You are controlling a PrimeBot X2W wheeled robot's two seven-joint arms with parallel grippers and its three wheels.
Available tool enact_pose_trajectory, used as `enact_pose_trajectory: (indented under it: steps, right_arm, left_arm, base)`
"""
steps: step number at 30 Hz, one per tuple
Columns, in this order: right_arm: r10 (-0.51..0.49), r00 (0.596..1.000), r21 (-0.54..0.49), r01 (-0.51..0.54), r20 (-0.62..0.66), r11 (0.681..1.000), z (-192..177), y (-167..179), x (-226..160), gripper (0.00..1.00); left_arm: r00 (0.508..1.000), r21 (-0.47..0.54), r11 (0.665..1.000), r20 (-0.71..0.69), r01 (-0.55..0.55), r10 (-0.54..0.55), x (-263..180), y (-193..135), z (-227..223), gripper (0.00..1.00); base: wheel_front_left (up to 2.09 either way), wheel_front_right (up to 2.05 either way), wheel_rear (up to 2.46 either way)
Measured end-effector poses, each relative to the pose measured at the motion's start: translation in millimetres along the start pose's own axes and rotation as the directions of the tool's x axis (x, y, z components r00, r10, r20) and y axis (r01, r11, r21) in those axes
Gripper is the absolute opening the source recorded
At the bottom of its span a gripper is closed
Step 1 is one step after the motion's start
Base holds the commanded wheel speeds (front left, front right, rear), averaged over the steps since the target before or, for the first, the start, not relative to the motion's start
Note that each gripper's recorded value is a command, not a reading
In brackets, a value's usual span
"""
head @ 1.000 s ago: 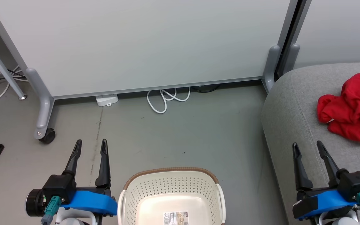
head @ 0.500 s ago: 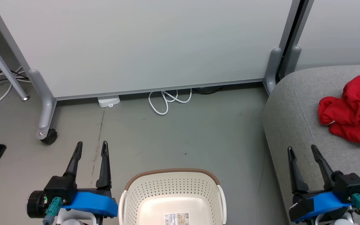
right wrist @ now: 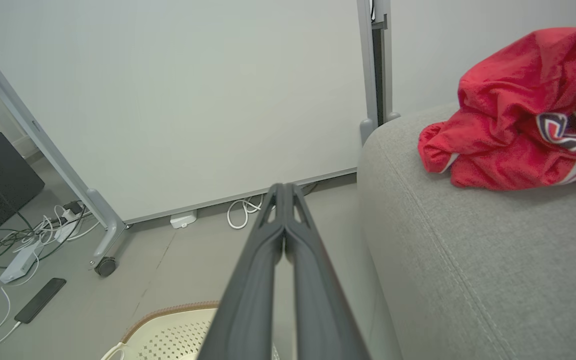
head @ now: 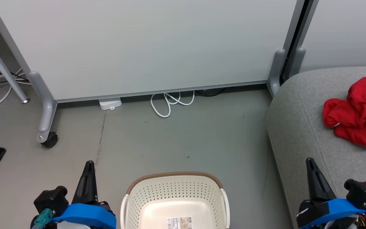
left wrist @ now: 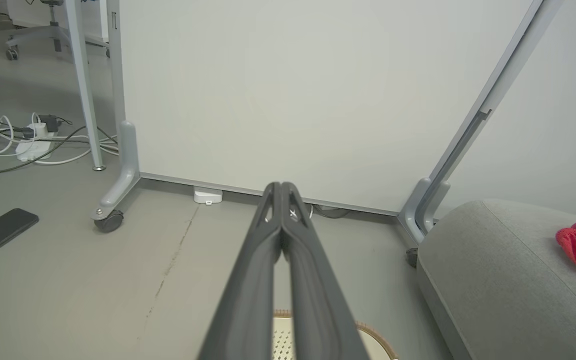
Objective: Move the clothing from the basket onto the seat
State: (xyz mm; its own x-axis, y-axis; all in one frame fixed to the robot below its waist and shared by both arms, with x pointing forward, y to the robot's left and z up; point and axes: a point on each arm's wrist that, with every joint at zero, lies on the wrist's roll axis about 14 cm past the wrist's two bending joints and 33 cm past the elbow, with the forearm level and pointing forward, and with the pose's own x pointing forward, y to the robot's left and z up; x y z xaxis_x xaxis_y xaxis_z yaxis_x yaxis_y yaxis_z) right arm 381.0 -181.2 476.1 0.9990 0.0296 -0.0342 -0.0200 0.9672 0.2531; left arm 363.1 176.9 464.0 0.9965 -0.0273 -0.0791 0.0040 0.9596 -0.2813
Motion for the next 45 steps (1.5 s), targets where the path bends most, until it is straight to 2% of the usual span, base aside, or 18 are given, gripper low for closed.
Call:
enact_pose_trajectory:
  steps: [9,20,33,45]
  right_arm:
    - [-0.029,1.0,0.161,0.03,-0.004,0.987,2.0,-4.1,0.2,0.0]
    - [-0.056,0.998,0.333,0.058,-0.016,0.941,2.9,-8.8,0.1,0.0]
    - [-0.069,0.997,0.502,0.073,-0.028,0.862,4.7,-11.8,0.7,0.0]
    - [-0.071,0.997,0.63,0.073,-0.029,0.773,7.8,-12.7,1.6,0.0]
  left_arm:
    - [0.999,-0.16,0.987,-0.003,-0.033,0.033,1.2,6.5,3.0,0.0]
    - [0.998,-0.33,0.942,-0.008,-0.055,0.055,4.0,10.6,7.0,0.0]
    - [0.998,-0.496,0.866,-0.011,-0.064,0.068,6.9,14.3,11.7,0.0]
    - [0.998,-0.619,0.783,-0.011,-0.06,0.068,9.1,15.8,15.7,0.0]
  base:
    - [0.0,0.0,0.0]
    - [0.0,0.0,0.0]
    - [0.0,0.0,0.0]
    - [0.0,0.0,0.0]
